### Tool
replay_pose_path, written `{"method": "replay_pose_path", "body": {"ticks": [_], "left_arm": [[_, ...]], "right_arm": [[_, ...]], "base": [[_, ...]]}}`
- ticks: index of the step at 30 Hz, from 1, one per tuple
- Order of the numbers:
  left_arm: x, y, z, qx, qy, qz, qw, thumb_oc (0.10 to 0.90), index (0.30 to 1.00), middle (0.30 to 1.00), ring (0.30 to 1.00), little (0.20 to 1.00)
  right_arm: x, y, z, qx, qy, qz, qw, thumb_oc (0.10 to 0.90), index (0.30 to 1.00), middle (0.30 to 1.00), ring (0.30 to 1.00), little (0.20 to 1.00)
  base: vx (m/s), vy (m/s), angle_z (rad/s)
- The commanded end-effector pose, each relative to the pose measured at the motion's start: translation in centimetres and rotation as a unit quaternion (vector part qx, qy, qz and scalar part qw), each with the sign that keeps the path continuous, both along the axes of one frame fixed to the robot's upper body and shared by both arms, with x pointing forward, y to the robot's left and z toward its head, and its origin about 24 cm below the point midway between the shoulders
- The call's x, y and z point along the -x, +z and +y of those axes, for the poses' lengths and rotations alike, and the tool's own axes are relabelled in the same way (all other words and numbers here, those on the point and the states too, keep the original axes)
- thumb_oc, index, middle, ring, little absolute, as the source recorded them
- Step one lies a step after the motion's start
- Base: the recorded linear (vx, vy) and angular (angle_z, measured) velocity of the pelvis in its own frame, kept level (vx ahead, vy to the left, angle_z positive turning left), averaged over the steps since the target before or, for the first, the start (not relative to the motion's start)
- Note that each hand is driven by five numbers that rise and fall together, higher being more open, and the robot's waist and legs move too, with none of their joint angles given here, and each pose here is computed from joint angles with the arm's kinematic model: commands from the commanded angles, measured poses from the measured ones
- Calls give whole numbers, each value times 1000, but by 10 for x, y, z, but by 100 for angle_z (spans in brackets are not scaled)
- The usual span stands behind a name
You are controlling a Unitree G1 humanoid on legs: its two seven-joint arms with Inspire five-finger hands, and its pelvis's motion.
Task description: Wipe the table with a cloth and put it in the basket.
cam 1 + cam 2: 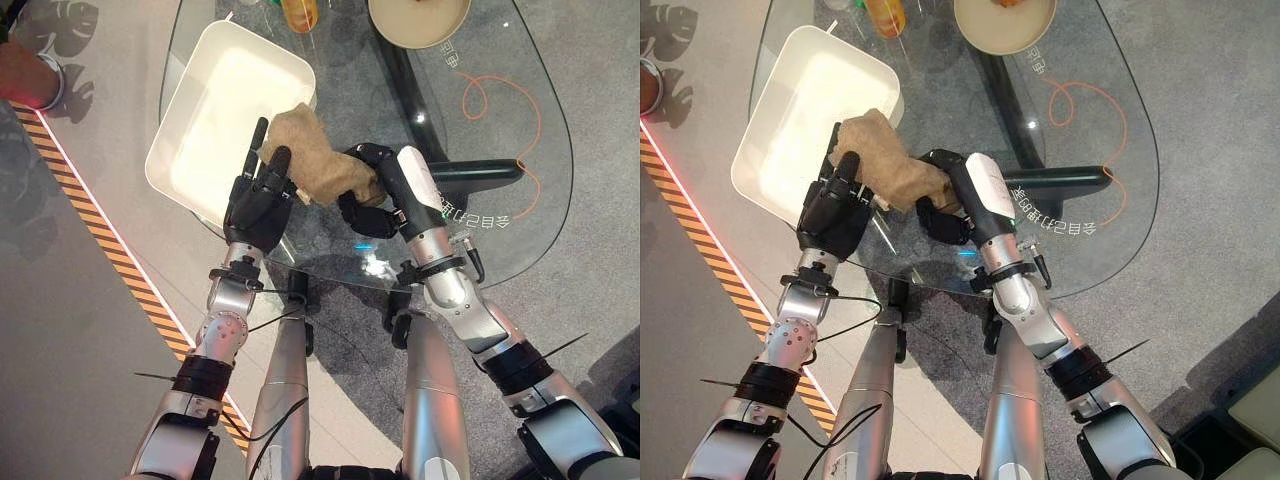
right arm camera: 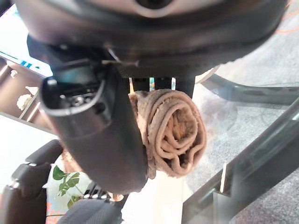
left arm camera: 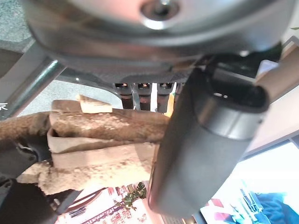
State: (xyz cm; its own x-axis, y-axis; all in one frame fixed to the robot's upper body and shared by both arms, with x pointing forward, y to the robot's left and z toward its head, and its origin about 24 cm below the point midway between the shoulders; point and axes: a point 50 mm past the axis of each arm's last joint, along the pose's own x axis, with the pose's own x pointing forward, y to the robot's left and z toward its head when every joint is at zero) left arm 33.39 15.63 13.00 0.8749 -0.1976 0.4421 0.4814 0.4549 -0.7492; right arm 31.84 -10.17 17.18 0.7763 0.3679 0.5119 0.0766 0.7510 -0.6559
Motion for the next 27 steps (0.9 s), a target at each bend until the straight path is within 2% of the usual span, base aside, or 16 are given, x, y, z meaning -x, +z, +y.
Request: {"method": "replay_pose_path", "body": {"ticks": [1,16,17,19,20,27], "left_arm": [[10,55,-17,24,-45,-138,989,800,900,900,900,900],[10,57,-21,14,-52,-144,988,800,900,900,900,900],[10,57,-20,15,-51,-149,987,520,660,660,660,620],[11,58,-20,17,-49,-152,987,122,319,319,319,222],[11,58,-20,17,-46,-153,987,100,300,300,300,200],[12,59,-19,21,-40,-161,986,100,300,300,300,200]], "right_arm": [[45,86,40,-68,147,-193,968,100,300,300,300,200],[47,87,48,-61,164,-185,967,100,300,300,300,200],[47,87,48,-60,164,-185,967,100,300,300,300,200],[46,86,48,-59,163,-184,968,100,300,300,300,200],[47,86,48,-59,164,-183,968,100,300,300,300,200],[47,84,46,-60,162,-181,968,100,300,300,300,200]], "base": [[0,0,0],[0,0,0],[0,0,0],[0,0,0],[0,0,0],[0,0,0]]}}
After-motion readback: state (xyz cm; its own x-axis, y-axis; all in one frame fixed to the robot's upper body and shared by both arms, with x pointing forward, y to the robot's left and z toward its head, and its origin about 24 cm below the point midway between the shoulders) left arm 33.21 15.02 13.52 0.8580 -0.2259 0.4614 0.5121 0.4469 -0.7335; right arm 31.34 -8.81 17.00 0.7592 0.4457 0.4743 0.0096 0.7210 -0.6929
